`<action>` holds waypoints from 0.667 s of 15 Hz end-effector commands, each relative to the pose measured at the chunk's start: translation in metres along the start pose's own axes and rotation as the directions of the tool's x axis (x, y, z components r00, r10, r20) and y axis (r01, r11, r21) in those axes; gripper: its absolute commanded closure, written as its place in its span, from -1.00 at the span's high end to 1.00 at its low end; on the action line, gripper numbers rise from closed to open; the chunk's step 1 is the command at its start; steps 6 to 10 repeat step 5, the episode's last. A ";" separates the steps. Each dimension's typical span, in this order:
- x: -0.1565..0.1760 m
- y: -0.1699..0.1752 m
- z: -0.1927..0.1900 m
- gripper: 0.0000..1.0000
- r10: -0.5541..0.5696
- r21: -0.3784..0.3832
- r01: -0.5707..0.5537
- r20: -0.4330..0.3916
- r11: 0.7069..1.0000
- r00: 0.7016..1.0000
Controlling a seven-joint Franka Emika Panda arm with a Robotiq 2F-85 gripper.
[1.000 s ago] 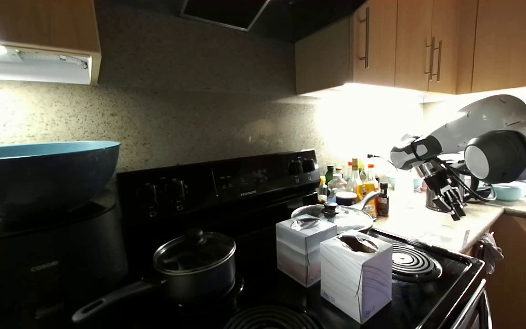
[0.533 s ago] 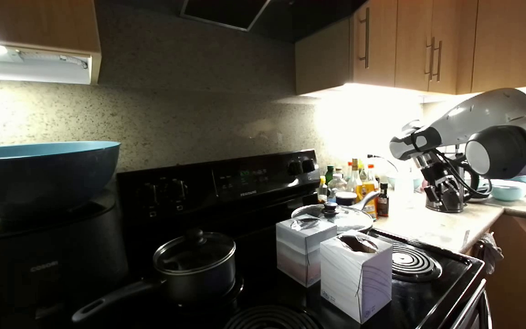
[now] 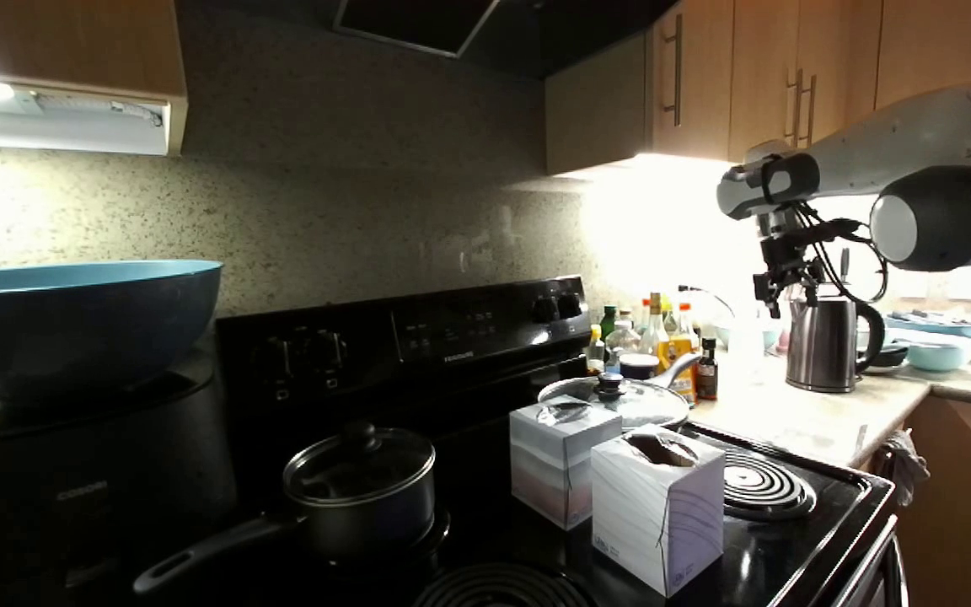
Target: Remove the bowl from the stove
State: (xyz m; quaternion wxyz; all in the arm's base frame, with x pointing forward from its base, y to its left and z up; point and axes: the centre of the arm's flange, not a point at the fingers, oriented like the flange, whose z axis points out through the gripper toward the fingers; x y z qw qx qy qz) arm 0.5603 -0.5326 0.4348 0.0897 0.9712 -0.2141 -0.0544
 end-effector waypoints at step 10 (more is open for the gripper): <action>-0.009 0.000 -0.037 1.00 0.037 0.027 -0.036 -0.058 0.999 0.998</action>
